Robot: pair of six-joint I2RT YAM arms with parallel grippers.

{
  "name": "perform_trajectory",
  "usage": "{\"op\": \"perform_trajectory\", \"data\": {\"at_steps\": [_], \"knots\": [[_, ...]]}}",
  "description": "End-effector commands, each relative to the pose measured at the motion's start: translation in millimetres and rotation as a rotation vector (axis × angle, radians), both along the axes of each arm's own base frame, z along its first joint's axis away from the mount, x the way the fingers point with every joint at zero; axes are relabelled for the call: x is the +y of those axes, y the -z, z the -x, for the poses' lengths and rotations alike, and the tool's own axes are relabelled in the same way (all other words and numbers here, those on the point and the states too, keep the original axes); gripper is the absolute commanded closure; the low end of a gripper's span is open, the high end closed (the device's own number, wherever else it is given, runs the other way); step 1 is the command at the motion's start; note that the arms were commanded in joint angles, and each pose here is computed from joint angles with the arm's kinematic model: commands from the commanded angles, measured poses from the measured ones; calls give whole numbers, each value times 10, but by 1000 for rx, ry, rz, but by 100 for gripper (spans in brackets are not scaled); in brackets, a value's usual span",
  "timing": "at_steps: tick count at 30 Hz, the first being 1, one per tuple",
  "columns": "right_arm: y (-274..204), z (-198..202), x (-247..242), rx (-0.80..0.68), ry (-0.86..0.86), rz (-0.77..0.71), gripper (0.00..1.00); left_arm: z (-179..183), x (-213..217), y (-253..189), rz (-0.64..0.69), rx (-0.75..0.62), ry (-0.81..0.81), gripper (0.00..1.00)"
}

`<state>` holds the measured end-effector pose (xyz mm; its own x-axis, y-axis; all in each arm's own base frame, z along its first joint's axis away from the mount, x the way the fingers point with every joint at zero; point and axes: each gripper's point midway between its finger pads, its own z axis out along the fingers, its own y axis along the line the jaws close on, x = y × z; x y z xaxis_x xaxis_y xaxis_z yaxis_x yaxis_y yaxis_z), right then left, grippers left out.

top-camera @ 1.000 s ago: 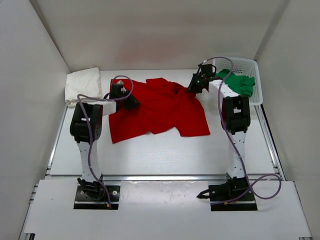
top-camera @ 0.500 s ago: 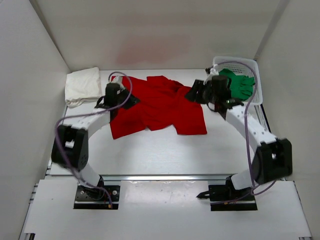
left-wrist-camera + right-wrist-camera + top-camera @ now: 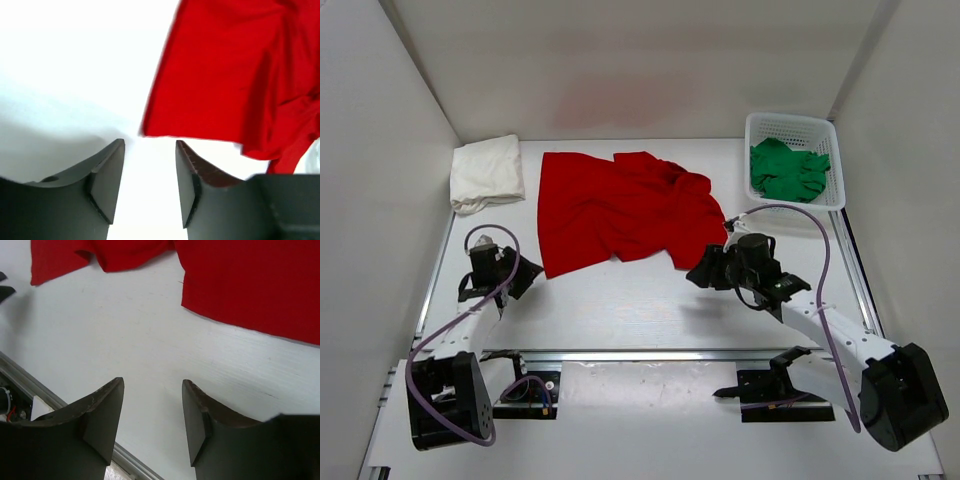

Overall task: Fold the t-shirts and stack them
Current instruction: Flatten out the tshirt

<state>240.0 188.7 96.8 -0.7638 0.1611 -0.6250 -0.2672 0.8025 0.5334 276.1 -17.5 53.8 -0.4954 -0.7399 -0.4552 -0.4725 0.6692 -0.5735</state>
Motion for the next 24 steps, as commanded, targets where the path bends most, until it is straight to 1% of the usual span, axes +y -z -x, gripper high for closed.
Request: {"op": "perform_trajectory", "data": {"at_steps": [1,2,3,4,6,7,8,9,11,13,14,15,18,20,21,23,24], "knots": [[-251,-106,73,-115,15,-73,51,115,-45,149,39,39,-13,40],[-226,-99,68,-113,13,-69,52,188,-75,257,54,76,-14,40],[-213,-80,62,-109,11,-70,51,154,-82,258,58,72,-22,42],[-216,-86,56,-105,16,-80,52,161,-152,287,63,81,-17,47],[-193,-63,53,-109,8,-77,52,129,-257,307,72,78,-9,48],[-185,-61,43,-109,14,-81,52,149,-269,347,72,89,-31,48],[-184,-38,34,-113,14,-87,52,92,-282,336,77,75,-52,52],[-230,-47,38,-124,13,-94,52,92,-301,371,88,78,-58,53],[-239,-54,10,-131,21,-87,52,69,-275,430,102,89,-100,56],[-231,-63,-30,-132,35,-83,52,8,-244,456,114,83,-141,63],[-241,-45,-16,-132,20,-93,52,54,-260,531,121,112,-144,64],[-255,-54,-26,-136,21,-99,52,20,-227,516,117,97,-160,65],[-222,-58,-57,-129,26,-94,51,-8,-116,505,97,76,-214,63],[-257,-83,-61,-139,25,-96,51,-32,-110,487,89,74,-209,54],[-249,-85,-53,-141,22,-97,51,-37,-135,484,88,78,-199,54],[-255,-86,-27,-135,12,-106,51,-40,-137,484,86,81,-199,52],[-265,-114,-43,-138,25,-109,51,-52,-124,482,89,79,-205,48]]}}
